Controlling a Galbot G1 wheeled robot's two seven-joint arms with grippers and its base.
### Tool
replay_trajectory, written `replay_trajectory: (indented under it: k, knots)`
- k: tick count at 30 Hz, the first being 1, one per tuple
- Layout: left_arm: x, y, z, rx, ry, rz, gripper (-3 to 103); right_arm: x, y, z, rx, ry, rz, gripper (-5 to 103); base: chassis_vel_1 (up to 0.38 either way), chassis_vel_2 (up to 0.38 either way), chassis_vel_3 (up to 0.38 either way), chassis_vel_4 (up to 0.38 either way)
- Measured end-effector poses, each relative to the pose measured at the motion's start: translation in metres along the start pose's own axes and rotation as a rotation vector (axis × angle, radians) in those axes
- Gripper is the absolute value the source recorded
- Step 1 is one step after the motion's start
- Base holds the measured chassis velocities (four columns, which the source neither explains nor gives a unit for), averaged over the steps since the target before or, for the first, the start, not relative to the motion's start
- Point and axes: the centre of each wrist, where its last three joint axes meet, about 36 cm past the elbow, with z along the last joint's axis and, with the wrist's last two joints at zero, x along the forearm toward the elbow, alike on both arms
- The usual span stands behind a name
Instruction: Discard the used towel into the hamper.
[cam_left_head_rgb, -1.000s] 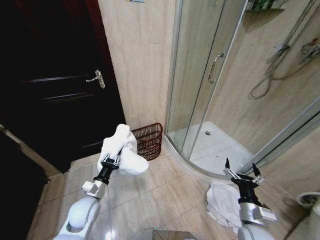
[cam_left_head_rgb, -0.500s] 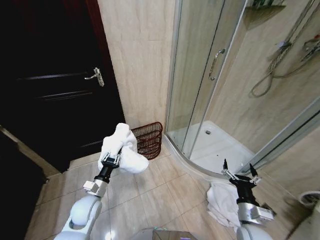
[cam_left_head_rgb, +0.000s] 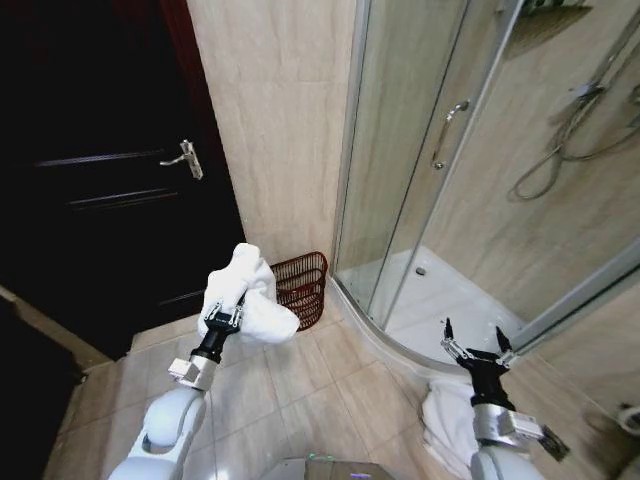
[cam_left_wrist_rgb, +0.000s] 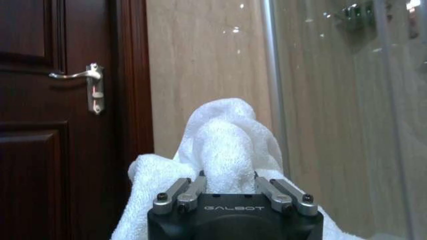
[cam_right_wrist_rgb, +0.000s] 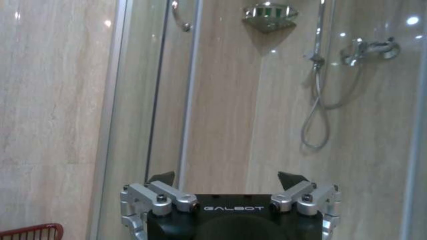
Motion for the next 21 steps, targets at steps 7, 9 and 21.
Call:
replay_trajectory:
  k: [7, 9, 21]
  knots:
    - [-0.0015, -0.0011, 0.0021, 0.002, 0.003, 0.0, 24, -0.0025, 0.0001, 0.0035, 0.0, 0.002, -0.001, 100, -0.01, 0.26, 0.005, -0.244]
    - [-0.0015, -0.0012, 0.0022, 0.002, 0.003, 0.0, 24, -0.0026, 0.0002, 0.0036, 0.0, 0.002, -0.001, 100, 0.01, 0.29, -0.016, -0.279]
    - [-0.0015, -0.0014, 0.0022, 0.002, 0.004, 0.001, 24, -0.0027, 0.0001, 0.0036, 0.0, 0.002, -0.001, 100, -0.015, 0.267, 0.008, -0.266]
